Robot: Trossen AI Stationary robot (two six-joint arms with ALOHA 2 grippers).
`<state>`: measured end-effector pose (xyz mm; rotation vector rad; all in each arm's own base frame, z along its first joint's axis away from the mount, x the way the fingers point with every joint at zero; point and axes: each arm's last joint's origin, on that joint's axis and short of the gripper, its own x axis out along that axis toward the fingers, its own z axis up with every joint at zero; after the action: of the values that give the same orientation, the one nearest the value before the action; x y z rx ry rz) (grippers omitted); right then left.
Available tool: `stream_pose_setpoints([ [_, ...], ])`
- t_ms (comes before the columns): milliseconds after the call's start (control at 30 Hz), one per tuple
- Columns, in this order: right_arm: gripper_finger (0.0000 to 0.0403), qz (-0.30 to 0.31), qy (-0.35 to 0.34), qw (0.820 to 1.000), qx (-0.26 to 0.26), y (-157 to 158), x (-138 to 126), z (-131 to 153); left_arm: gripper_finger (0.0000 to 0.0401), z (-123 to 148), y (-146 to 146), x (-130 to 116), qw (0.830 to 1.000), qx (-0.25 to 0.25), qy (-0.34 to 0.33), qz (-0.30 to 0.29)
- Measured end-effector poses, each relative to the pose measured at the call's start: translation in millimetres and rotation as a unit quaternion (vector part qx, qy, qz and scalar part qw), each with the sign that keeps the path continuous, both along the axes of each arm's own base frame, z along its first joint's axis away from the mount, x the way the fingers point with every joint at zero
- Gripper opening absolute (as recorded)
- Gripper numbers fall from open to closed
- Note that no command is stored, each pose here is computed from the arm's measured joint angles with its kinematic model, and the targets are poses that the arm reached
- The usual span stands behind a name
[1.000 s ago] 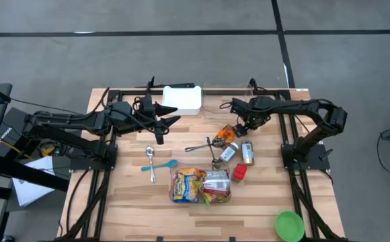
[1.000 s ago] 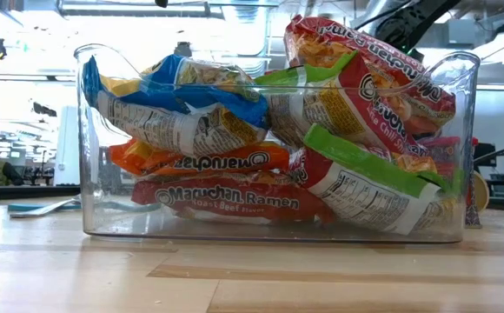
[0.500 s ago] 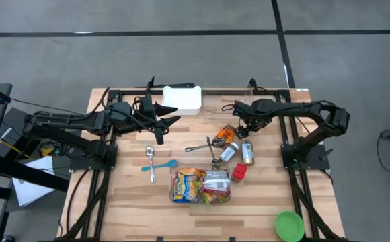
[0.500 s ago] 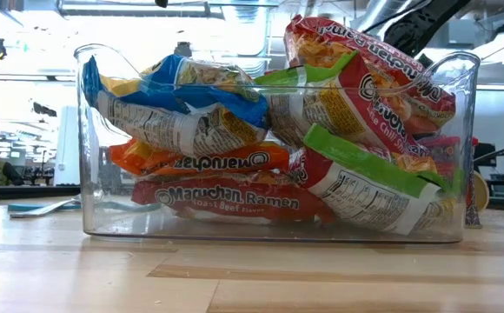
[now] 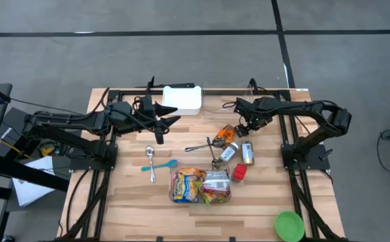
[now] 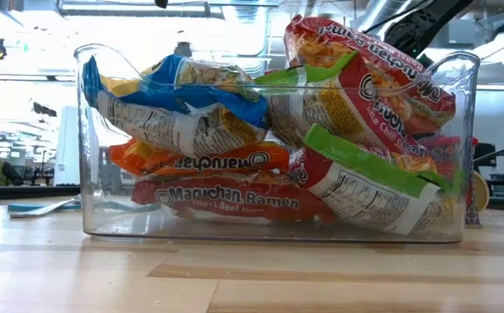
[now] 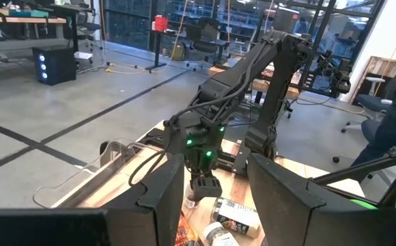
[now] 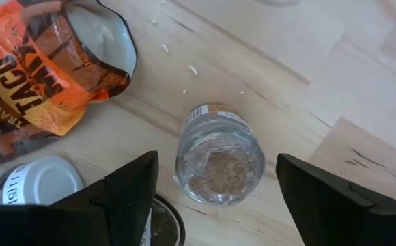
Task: Pick & Place Food Item
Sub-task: Put the brown seasoning into the top transparent bin
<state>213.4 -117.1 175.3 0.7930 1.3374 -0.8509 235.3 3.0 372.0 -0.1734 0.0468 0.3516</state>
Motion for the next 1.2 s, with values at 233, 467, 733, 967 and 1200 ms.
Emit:
stream_pose_setpoints([
  [233,0.0279,0.0,-0.002,1.0,0.002,-0.2,0.1,0.0,0.0159,0.0,0.0,0.0,1.0,0.0,0.0,0.0],
  [467,0.0226,0.0,-0.002,1.0,0.002,-0.2,0.0,0.0,0.0159,0.0,0.0,0.0,1.0,0.0,0.0,0.0],
  [733,0.0166,0.0,-0.002,1.0,0.003,-0.1,0.1,0.4,0.0159,0.0,0.0,0.0,1.0,0.0,0.0,0.0],
  [967,0.0185,0.001,0.003,1.0,0.008,1.2,-0.8,0.3,0.0159,-0.1,0.0,0.0,1.0,0.0,0.0,0.0],
  [1200,0.0169,0.015,0.005,1.0,0.01,9.7,-0.1,3.7,0.0159,0.0,0.0,0.0,1.0,0.0,0.0,0.0],
])
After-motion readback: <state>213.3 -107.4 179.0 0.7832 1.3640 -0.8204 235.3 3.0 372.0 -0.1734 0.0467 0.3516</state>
